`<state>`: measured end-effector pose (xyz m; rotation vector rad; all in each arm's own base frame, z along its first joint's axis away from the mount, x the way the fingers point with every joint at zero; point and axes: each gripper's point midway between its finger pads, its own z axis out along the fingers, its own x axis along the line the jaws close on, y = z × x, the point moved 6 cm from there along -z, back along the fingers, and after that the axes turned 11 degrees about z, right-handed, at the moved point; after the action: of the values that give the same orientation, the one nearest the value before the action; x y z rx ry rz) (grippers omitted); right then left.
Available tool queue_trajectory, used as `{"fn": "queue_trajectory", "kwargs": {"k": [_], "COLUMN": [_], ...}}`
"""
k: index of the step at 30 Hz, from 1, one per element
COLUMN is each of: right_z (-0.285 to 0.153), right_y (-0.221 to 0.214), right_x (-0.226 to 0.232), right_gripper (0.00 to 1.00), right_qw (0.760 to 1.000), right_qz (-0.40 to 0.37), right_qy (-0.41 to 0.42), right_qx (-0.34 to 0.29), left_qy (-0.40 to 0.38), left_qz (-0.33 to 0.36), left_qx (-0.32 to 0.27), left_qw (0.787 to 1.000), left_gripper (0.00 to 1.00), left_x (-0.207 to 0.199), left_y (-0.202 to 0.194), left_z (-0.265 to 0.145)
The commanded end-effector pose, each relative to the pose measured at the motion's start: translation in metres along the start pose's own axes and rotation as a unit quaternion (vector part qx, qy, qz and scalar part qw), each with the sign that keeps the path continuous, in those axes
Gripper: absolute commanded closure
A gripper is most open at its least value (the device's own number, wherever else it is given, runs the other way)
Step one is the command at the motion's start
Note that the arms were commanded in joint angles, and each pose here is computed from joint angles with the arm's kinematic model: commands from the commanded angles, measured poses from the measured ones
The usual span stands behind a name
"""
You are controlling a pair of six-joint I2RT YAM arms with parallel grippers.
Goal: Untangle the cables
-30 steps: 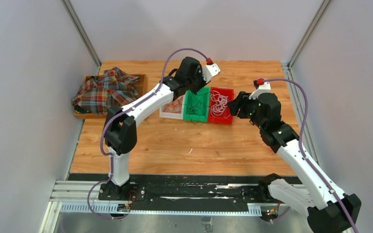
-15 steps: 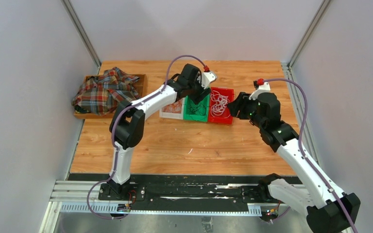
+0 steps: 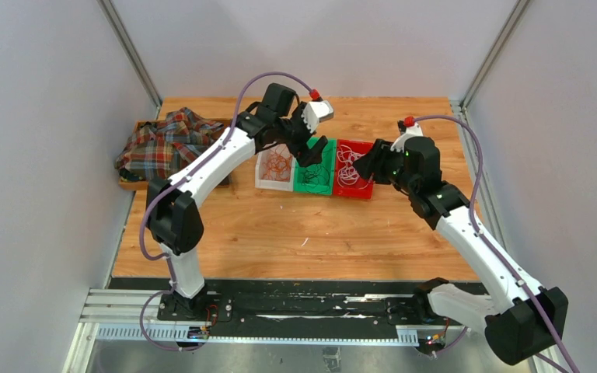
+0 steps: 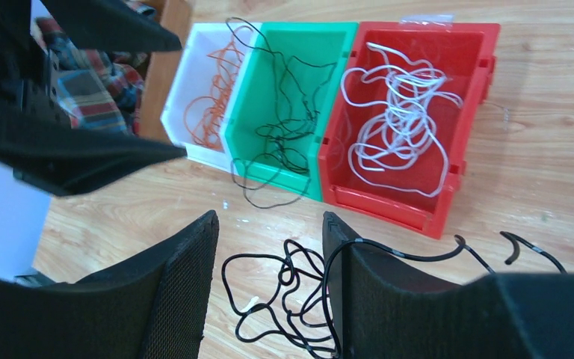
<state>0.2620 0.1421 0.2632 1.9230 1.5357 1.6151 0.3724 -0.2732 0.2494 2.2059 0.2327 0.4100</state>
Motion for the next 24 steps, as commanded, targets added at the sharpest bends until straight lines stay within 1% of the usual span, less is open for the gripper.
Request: {"fn": "queue_trajectory", "kwargs": {"k": [1, 5, 9, 12, 15, 18, 22, 24], "right_z": [0.002, 0.010, 0.016, 0.018, 0.021, 0.027, 0.037, 0.040], "right_y": [0.017, 0.017, 0.021, 0.023, 0.024, 0.019, 0.012, 0.009], "right_x": [0.020, 0.032, 0.050, 0.059, 0.066, 0.074, 0.089, 0.099], "right_gripper": [0.47, 0.47, 0.48, 0.49, 0.50, 0.50, 0.49, 0.49], "right_qw": [0.998, 0.994, 0.983, 0.977, 0.971, 0.965, 0.953, 0.950], "right_qz": [0.032, 0.071, 0.123, 0.152, 0.180, 0.217, 0.257, 0.261], "right_qy": [0.045, 0.079, 0.135, 0.150, 0.156, 0.150, 0.161, 0.171], "right_qx": [-0.012, 0.003, 0.007, 0.010, 0.001, -0.006, -0.005, 0.003], "left_qy": [-0.065, -0.095, -0.142, -0.165, -0.162, -0.149, -0.130, -0.117], "left_qz": [0.002, -0.002, -0.045, -0.076, -0.107, -0.137, -0.173, -0.181], "left_qx": [-0.018, -0.052, -0.093, -0.116, -0.144, -0.181, -0.188, -0.189], "left_qw": [0.998, 0.994, 0.984, 0.977, 0.970, 0.962, 0.958, 0.958], "left_gripper": [0.02, 0.05, 0.10, 0.14, 0.15, 0.12, 0.12, 0.15], "left_x": [-0.023, -0.037, -0.059, -0.073, -0.084, -0.086, -0.081, -0.077], "left_y": [0.011, 0.022, 0.037, 0.043, 0.048, 0.055, 0.057, 0.057], "left_z": [-0.025, -0.040, -0.061, -0.074, -0.084, -0.086, -0.083, -0.079]}}
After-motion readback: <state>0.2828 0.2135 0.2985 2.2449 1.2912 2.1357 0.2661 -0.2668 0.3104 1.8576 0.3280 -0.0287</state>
